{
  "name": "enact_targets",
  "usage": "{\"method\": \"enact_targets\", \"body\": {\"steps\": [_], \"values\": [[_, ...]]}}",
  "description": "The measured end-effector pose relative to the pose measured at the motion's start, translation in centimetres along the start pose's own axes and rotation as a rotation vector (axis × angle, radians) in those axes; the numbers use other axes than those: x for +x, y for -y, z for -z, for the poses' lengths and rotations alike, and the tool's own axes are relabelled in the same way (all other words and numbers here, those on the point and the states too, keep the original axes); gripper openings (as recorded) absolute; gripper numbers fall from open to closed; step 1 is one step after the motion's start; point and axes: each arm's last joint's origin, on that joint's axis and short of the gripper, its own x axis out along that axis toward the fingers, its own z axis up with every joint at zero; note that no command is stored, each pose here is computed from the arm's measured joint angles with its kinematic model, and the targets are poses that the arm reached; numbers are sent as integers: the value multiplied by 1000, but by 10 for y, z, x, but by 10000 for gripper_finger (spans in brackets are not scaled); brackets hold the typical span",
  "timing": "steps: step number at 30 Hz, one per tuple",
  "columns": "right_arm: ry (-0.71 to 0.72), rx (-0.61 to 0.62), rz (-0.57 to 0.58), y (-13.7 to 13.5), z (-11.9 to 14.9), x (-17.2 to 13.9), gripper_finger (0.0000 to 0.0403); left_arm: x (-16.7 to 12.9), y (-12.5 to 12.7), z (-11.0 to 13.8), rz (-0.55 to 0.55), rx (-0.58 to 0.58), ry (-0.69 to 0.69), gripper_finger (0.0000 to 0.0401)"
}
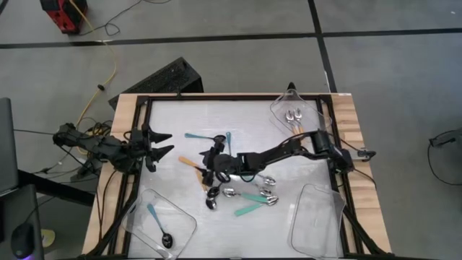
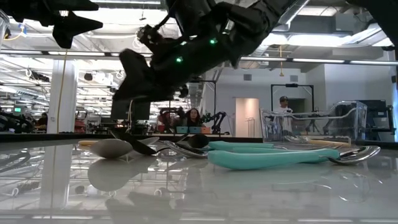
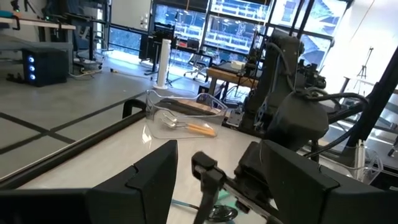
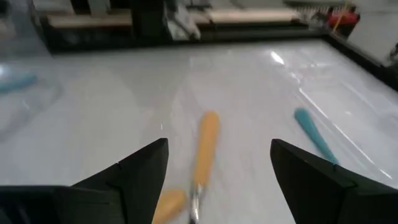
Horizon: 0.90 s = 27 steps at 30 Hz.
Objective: Sort silverware by color (type)
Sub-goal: Put the yellow spoon into the top transparent bin
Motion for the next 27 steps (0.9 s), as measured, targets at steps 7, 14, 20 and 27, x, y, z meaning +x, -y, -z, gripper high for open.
{"method": "enact_targets", "body": {"steps": [7,14,20,27], "values": [[-53,-19,6,-5,22,15,308,0,0,0,-7,0,2,216],[-51,3,-21,-2,25,26,308,0,0,0,-8,1,2,216],[-76,13,-28,-2,34,34,308,0,0,0,-9,1,2,216],[-135,28,-15,5,39,36,308,0,0,0,-9,1,2,216]]}}
